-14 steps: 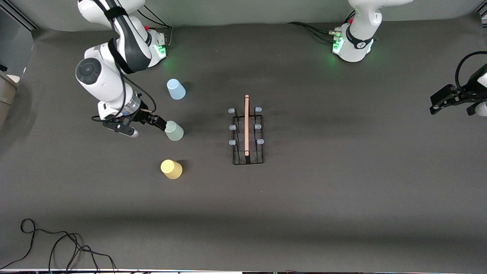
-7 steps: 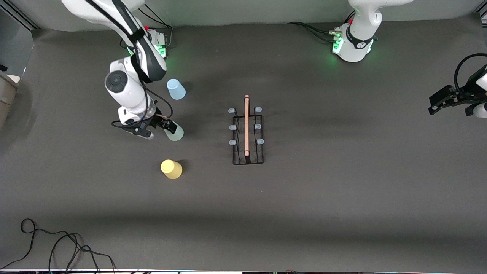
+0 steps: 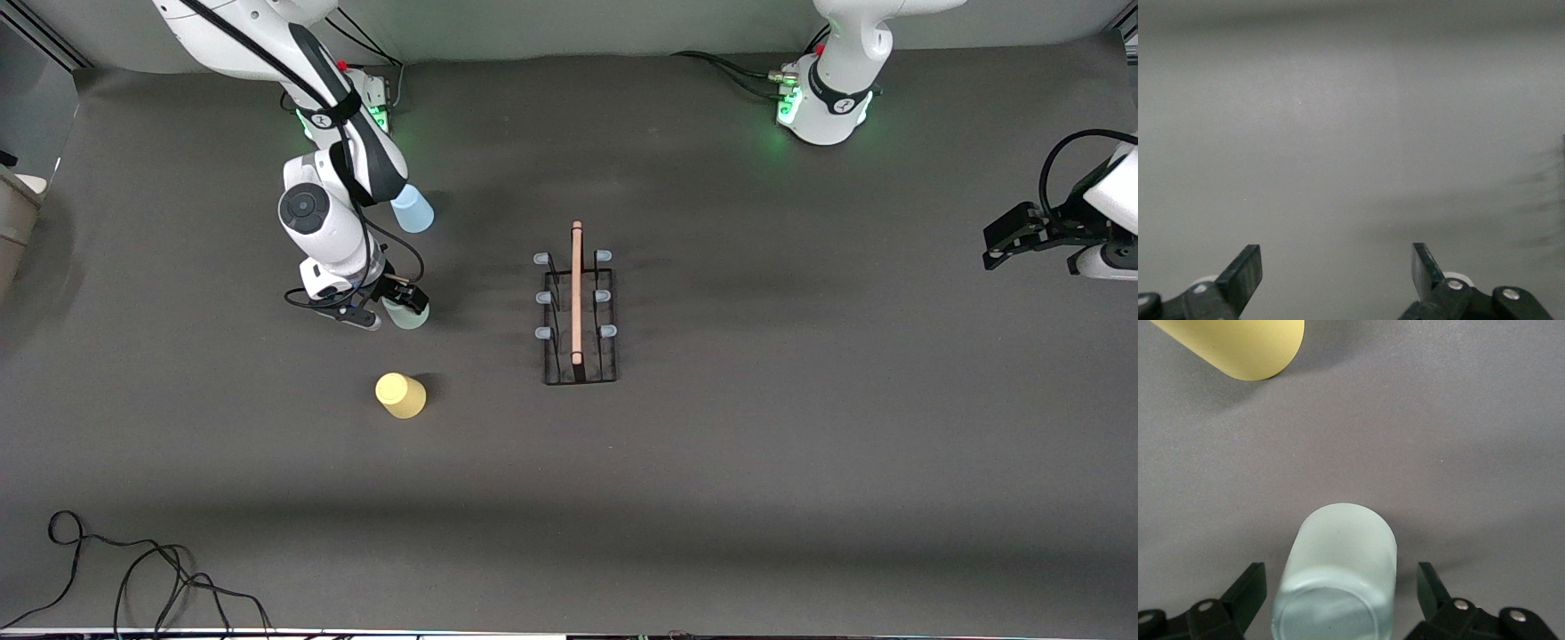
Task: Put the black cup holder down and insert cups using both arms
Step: 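Lift and carry the green cup over the rack pegs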
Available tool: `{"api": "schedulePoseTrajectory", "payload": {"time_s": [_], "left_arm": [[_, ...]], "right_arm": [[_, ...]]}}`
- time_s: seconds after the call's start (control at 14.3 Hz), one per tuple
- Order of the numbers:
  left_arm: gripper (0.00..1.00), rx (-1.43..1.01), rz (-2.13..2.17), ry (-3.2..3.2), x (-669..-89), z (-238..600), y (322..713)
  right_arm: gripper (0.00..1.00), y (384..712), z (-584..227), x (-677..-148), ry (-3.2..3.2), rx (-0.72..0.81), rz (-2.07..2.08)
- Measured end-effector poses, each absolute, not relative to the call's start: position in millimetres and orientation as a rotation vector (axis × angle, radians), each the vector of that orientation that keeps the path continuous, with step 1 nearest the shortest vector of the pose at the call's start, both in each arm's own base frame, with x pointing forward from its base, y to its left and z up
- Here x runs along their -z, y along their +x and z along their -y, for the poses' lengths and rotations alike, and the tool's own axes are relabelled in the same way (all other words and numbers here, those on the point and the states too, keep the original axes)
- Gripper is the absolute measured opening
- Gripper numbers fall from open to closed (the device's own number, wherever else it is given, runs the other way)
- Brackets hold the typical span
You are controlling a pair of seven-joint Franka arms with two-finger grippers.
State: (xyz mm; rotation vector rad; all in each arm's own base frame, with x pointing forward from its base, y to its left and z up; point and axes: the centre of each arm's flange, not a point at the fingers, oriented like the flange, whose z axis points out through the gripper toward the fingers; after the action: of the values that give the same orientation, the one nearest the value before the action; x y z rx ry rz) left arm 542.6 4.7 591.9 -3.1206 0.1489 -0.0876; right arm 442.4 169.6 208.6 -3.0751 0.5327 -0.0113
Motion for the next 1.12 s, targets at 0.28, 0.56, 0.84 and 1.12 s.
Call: {"api": "schedulePoseTrajectory", "payload": {"time_s": [0.28, 0.56, 0.84, 1.12], "left_arm": [[1.0, 0.071, -0.151, -3.121, -590.9, -4.0, 541.5], [1.0, 0.065, -0.15, -3.122, -590.4, -4.3, 541.3], [1.0, 0.064, -0.15, -3.122, -590.1, -4.3, 541.5], [1.0, 0.062, -0.15, -3.122, -588.3, -4.3, 542.6]], "right_arm": [[0.69, 444.4, -170.6, -212.0, -3.07, 0.022, -0.531], [0.68, 453.9, -176.0, -235.6, -3.059, 0.02, -0.536], [0.68, 471.0, -189.1, -319.8, -3.022, -0.047, -0.657], [0.68, 465.9, -261.0, -377.5, -2.964, -0.026, -0.779]]}}
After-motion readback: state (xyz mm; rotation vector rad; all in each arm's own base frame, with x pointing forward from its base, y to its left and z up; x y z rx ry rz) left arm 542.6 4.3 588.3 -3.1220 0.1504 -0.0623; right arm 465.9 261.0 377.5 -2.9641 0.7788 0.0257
